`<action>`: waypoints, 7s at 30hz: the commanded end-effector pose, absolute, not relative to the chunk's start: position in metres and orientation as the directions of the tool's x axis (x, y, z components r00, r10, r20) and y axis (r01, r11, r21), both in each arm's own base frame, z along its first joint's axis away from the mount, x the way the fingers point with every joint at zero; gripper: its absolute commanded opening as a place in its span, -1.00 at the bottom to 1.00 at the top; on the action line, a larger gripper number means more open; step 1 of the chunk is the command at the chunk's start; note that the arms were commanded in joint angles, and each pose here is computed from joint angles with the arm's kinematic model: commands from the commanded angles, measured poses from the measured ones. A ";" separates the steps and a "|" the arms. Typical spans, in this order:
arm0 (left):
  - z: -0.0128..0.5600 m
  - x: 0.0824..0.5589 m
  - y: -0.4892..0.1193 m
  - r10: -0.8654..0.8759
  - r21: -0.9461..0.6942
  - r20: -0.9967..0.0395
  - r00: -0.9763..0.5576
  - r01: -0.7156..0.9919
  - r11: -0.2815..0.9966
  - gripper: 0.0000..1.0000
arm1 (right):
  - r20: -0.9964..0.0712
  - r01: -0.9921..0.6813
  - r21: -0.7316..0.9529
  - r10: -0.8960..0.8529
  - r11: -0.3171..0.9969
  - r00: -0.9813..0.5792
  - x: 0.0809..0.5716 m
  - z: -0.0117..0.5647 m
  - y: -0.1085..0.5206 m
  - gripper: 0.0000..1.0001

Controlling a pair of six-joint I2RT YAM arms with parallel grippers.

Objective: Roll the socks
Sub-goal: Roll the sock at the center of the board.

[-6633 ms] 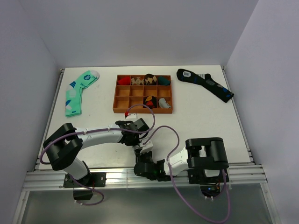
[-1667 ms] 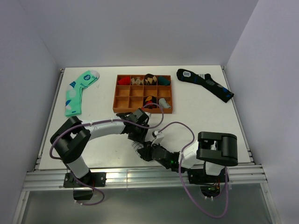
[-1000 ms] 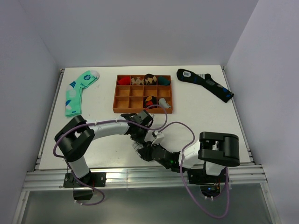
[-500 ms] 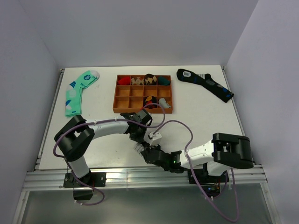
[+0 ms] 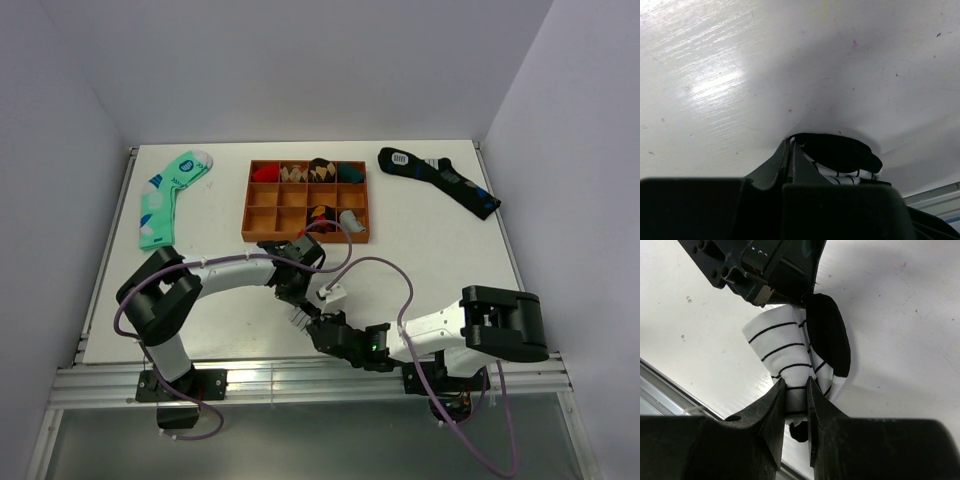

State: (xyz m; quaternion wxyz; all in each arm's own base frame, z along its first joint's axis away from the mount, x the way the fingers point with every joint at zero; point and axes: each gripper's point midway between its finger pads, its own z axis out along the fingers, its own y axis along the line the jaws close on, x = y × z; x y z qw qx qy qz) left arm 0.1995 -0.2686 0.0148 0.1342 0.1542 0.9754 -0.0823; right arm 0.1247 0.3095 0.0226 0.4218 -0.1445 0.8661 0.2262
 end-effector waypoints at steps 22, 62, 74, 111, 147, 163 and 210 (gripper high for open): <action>0.017 0.213 -0.242 0.280 -0.036 -0.317 -0.906 0.306 0.951 -0.99 | -0.611 -0.425 0.292 -0.174 0.857 -0.772 0.106 -0.049 0.284 -1.00; 0.100 0.238 -0.217 -0.144 -0.235 -0.646 -0.750 0.016 0.972 -0.24 | -0.046 -0.138 0.546 -0.135 0.826 -0.990 0.092 -0.088 0.277 -1.00; 0.075 0.199 -0.199 -0.347 -0.413 -0.632 -0.693 -0.077 0.907 -0.03 | 0.054 -0.060 0.584 -0.113 0.809 -0.992 0.095 -0.085 0.272 -1.00; 0.046 0.181 -0.209 -0.443 -0.606 -0.611 -0.656 0.028 0.795 0.21 | 0.107 -0.064 0.559 -0.149 0.826 -0.983 0.104 -0.084 0.260 -1.00; -0.005 0.175 -0.218 -0.269 -0.419 -0.593 -0.759 0.005 0.908 -0.57 | 0.100 -0.073 0.540 -0.150 0.839 -0.984 0.110 -0.084 0.251 -1.00; -0.027 0.169 -0.203 -0.105 -0.110 -0.524 -0.845 -0.055 0.992 -0.99 | -0.179 -0.141 0.487 -0.060 0.862 -0.982 0.149 -0.061 0.242 -0.43; 0.016 0.180 -0.248 0.235 -0.066 -0.315 -0.920 0.268 0.961 -0.99 | -0.918 -0.637 0.324 0.068 0.699 -0.392 0.165 0.106 0.305 -0.05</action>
